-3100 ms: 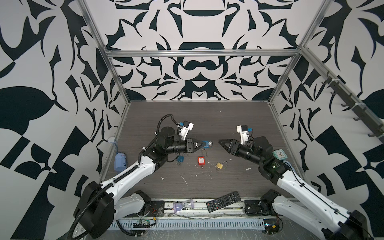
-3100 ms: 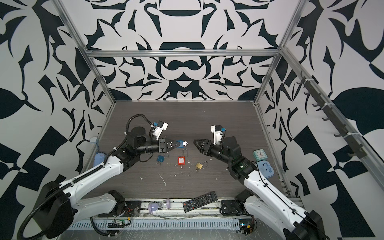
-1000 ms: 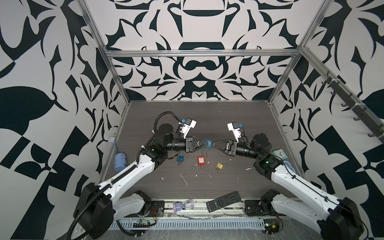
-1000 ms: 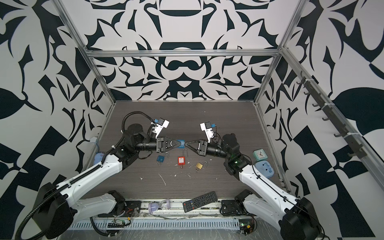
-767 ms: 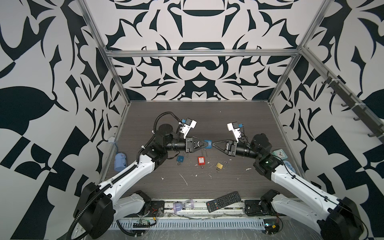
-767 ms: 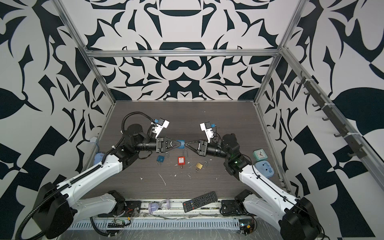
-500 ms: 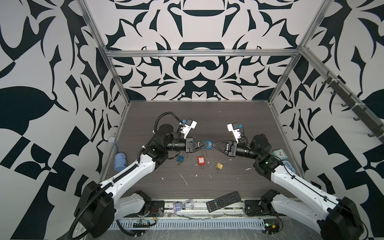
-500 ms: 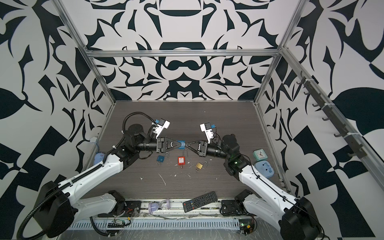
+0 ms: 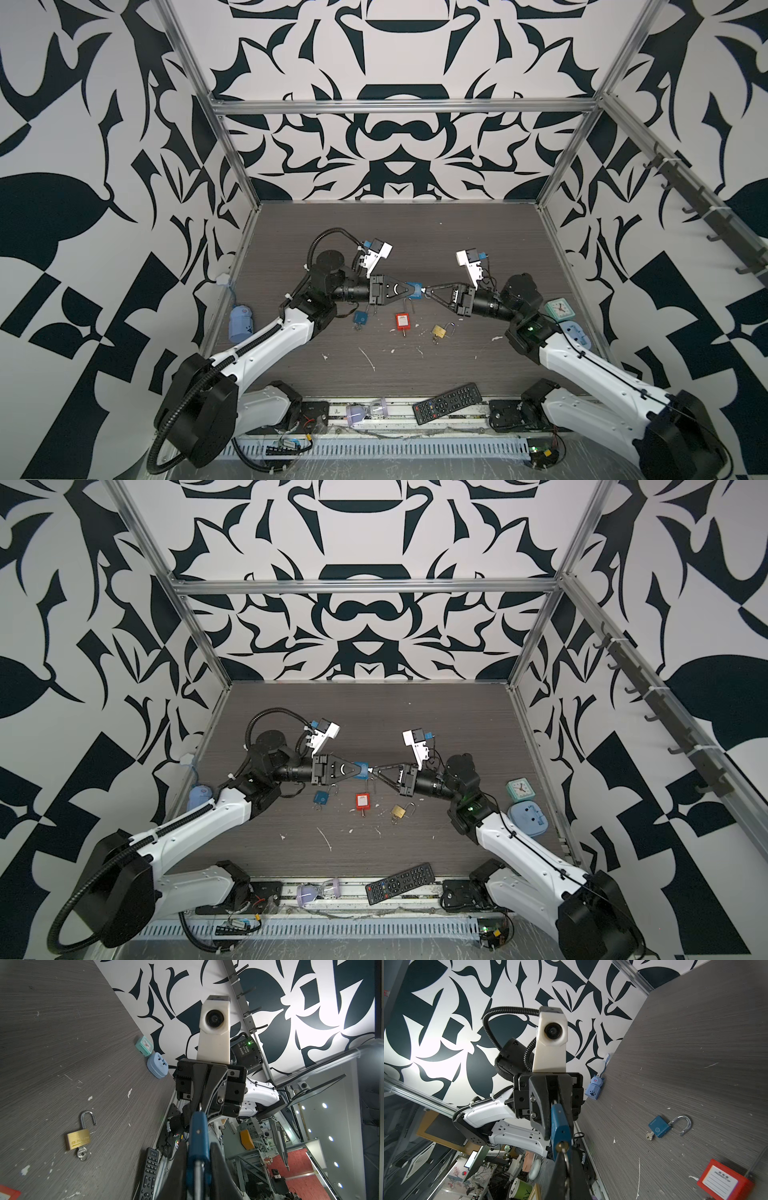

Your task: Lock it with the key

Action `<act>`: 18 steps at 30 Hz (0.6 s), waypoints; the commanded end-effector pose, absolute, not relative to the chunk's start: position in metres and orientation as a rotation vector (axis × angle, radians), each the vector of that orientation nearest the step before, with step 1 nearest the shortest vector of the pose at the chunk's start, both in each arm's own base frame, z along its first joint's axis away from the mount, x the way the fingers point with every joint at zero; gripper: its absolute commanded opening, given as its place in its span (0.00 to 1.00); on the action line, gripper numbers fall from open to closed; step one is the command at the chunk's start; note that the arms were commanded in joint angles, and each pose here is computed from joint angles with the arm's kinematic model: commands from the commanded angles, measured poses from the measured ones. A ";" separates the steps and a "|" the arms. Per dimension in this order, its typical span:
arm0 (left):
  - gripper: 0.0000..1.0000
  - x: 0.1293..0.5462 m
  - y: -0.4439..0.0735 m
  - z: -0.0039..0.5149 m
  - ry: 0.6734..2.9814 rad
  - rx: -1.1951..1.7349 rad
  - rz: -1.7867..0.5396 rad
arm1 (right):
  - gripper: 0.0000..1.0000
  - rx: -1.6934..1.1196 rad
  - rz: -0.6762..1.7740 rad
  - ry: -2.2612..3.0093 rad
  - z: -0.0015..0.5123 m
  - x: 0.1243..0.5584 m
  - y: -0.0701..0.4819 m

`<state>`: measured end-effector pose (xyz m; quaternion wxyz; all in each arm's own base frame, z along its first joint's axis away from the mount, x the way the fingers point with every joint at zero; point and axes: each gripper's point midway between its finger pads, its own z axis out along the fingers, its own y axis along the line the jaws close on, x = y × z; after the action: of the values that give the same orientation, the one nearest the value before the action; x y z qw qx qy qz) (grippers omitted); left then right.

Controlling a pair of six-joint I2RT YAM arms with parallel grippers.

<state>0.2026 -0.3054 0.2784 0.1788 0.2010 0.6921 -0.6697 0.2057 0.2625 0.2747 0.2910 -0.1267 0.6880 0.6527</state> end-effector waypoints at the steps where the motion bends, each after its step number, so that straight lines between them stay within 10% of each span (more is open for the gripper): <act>1: 0.00 0.213 -0.302 0.289 1.879 0.552 -1.901 | 0.00 -0.467 1.761 1.715 0.292 0.194 0.261; 11: 0.00 0.230 -0.299 0.272 1.979 0.469 -1.805 | 0.00 -0.259 1.648 1.800 0.270 0.226 0.232; 18: 0.00 0.256 -0.298 0.226 2.272 0.398 -1.496 | 0.00 0.186 1.140 1.996 0.203 0.283 0.157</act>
<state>0.2489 -0.3002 0.2459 0.2037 0.1377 0.7738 -0.5837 0.2616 0.1906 0.2375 0.3762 0.0080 0.7465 0.5487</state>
